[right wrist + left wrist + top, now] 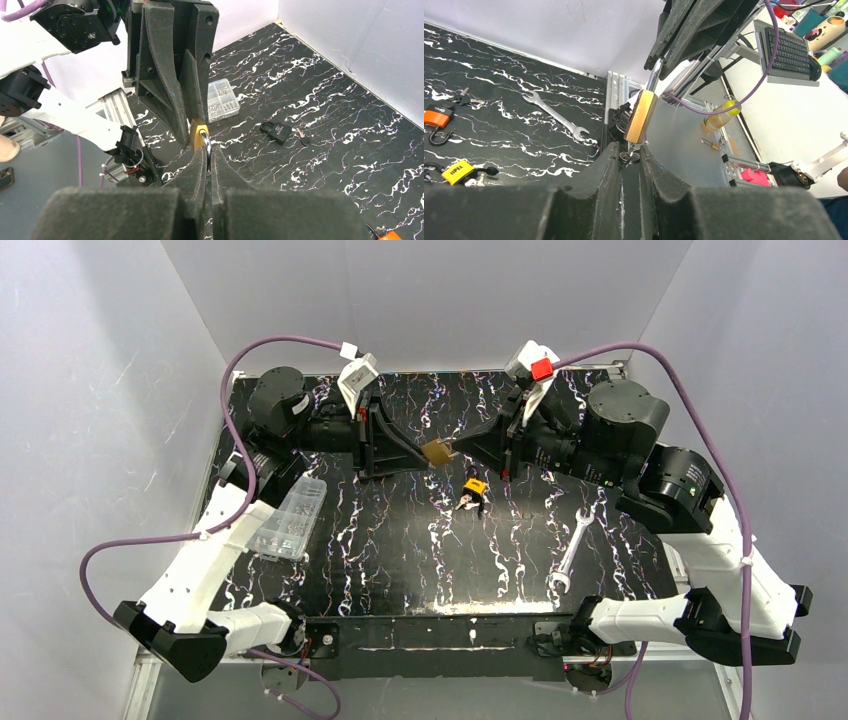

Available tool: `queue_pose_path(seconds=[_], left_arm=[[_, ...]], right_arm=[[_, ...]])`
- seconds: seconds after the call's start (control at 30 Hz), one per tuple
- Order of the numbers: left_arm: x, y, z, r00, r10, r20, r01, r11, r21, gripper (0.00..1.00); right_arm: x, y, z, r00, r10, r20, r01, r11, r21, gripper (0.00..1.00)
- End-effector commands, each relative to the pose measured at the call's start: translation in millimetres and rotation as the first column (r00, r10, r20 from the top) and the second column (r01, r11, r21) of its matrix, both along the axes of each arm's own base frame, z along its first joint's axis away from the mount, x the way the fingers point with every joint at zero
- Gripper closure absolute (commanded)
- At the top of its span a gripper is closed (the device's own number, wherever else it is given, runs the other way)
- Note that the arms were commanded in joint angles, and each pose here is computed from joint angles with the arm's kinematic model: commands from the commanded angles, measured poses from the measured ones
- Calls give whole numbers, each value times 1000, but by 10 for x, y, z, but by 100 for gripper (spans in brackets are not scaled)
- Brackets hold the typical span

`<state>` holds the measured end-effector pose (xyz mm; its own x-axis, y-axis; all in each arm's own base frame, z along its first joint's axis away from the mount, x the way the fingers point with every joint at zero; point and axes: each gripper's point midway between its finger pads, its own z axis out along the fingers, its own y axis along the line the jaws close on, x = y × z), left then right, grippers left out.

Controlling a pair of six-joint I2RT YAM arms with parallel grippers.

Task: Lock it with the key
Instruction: Lock the lock.

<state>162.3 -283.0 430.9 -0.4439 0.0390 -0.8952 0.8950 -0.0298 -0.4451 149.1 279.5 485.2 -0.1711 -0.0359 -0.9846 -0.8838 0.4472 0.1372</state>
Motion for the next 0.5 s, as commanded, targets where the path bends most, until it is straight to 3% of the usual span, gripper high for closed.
queue_pose_path(seconds=[0.0, 0.47], left_arm=[[-18, 12, -1, 1000, -11, 12, 11, 1000, -6, 98], [-14, 78, -149, 994, 26, 106, -29, 999, 26, 100]], right_arm=[[4, -75, 372, 998, -23, 65, 16, 995, 103, 99], [1, -224, 447, 994, -59, 95, 48, 993, 111, 99]])
